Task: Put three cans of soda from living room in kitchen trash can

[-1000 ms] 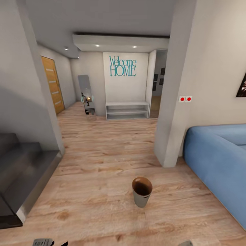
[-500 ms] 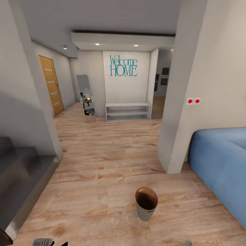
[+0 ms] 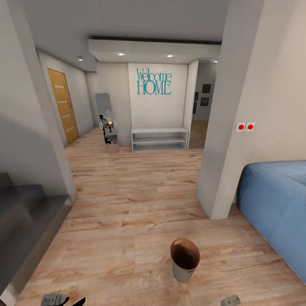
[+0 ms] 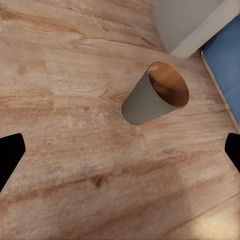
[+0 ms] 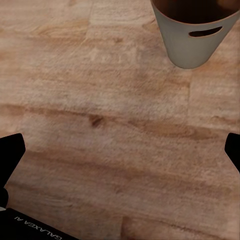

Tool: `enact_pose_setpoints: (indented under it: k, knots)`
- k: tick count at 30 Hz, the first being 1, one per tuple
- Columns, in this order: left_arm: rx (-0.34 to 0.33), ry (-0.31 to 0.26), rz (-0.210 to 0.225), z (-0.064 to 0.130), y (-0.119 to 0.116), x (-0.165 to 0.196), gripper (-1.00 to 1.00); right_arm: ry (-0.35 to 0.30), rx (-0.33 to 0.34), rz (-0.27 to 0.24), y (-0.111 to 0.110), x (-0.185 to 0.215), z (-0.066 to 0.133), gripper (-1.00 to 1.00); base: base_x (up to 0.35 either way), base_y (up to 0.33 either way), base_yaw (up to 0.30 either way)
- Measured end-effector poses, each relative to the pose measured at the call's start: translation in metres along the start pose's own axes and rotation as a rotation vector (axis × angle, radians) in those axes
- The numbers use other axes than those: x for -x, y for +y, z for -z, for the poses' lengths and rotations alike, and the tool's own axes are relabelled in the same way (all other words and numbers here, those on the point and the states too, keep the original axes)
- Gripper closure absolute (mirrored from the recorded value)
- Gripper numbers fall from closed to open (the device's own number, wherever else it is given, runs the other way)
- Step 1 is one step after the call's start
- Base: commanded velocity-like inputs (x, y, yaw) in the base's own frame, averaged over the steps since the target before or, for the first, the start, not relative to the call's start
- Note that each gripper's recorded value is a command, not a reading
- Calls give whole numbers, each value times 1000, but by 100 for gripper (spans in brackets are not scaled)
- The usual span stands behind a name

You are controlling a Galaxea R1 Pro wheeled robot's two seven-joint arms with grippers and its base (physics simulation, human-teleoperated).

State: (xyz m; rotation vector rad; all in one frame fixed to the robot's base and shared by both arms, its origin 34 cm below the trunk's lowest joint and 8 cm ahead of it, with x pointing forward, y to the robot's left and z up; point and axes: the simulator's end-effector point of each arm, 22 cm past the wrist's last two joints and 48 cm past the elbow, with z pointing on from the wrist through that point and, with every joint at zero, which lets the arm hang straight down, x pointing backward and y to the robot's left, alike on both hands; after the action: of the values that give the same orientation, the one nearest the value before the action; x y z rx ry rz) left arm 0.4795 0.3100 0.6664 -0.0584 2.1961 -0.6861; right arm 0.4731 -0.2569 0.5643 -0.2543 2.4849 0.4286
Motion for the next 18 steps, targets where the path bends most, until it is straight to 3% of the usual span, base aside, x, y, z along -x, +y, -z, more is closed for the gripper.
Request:
enact_pose_setpoints:
  k: [15,18]
  knots:
    - [0,1,0,0,0,0,-100,1,0,1,0,0,0,-100,0,0,0]
    - [-24,12,21,0,-11,-9,-100,-4,-9,12,-5,5,2,-100,0,0,0]
